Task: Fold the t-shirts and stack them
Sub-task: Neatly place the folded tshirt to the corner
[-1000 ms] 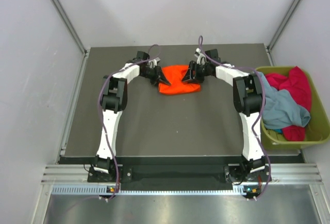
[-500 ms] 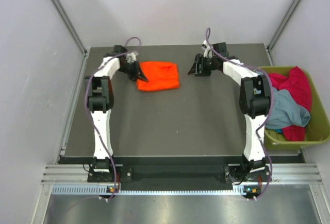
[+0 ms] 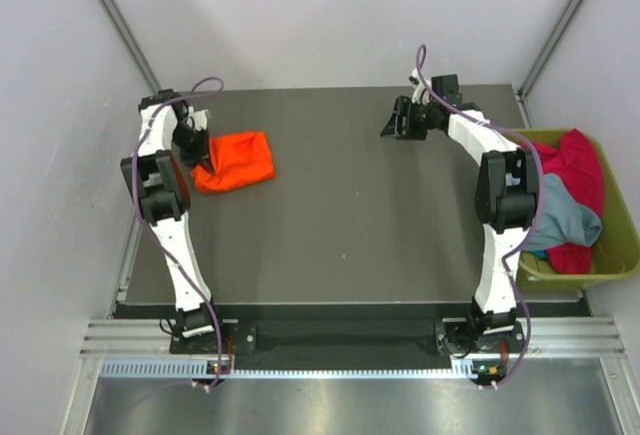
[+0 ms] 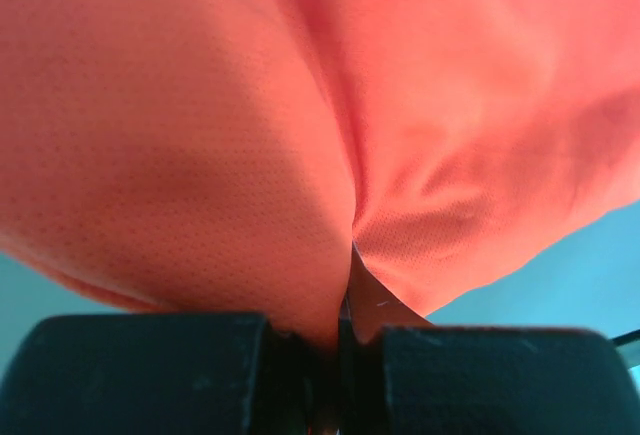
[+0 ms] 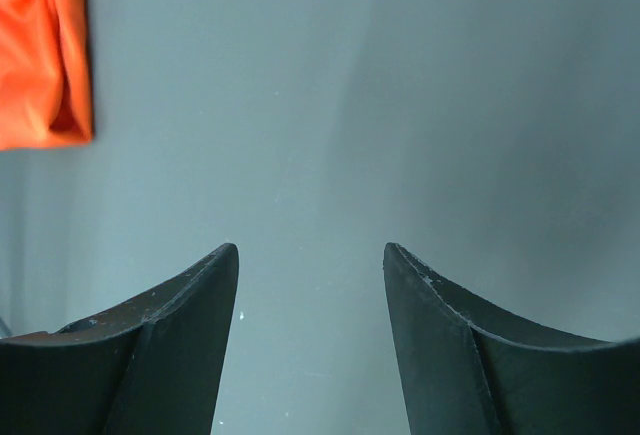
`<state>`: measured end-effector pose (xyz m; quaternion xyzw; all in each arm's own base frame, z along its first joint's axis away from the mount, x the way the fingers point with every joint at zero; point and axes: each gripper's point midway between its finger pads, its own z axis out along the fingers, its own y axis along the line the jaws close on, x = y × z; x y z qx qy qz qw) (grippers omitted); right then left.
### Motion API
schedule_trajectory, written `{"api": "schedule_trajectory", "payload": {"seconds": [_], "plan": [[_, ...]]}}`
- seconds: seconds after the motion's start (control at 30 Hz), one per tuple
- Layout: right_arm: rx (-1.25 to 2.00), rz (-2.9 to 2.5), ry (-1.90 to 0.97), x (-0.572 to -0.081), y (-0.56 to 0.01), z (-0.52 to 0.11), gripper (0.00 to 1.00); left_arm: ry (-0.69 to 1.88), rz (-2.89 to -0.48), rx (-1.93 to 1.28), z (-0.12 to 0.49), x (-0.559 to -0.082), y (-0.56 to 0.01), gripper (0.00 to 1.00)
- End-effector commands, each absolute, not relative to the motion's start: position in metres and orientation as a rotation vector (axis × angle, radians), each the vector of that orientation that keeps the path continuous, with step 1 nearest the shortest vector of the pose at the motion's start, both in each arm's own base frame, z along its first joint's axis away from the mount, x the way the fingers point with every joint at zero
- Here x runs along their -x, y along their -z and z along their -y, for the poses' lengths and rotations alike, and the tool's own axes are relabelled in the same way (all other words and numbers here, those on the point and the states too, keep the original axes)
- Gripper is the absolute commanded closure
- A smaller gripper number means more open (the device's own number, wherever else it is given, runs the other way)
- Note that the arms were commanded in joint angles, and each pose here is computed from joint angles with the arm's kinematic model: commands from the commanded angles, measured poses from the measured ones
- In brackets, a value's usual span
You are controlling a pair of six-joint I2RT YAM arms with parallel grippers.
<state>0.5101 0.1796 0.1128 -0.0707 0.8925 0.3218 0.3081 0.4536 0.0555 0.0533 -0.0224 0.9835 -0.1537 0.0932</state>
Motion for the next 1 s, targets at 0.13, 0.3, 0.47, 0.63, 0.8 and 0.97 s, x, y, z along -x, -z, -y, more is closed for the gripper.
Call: {"api": "schedule_trajectory", "payload": {"seconds": [0.13, 0.3, 0.47, 0.63, 0.8, 0.97], "plan": [[0.264, -2.278, -0.813, -0.502, -0.147, -0.18, 0.39, 0.197, -3.064, -0.033, -0.119, -0.394, -0.095, 1.0], [0.271, -2.279, -0.812, -0.497, -0.148, -0.179, 0.39, -0.068, -3.104, -0.025, -0.19, -0.369, -0.096, 1.0], [0.267, -2.274, -0.82, -0.499, -0.149, -0.181, 0.39, -0.284, -3.101, -0.011, -0.23, -0.372, -0.09, 1.0], [0.271, -2.27, -0.825, -0.5, -0.149, -0.183, 0.39, -0.572, -3.03, -0.017, -0.269, -0.391, -0.09, 1.0], [0.271, -2.272, -0.827, -0.499, -0.147, -0.184, 0.39, -0.647, -2.973, -0.009, -0.281, -0.414, -0.092, 1.0], [0.274, -2.272, -0.825, -0.499, -0.147, -0.184, 0.39, -0.665, -2.975, -0.034, -0.277, -0.422, -0.085, 1.0]]}}
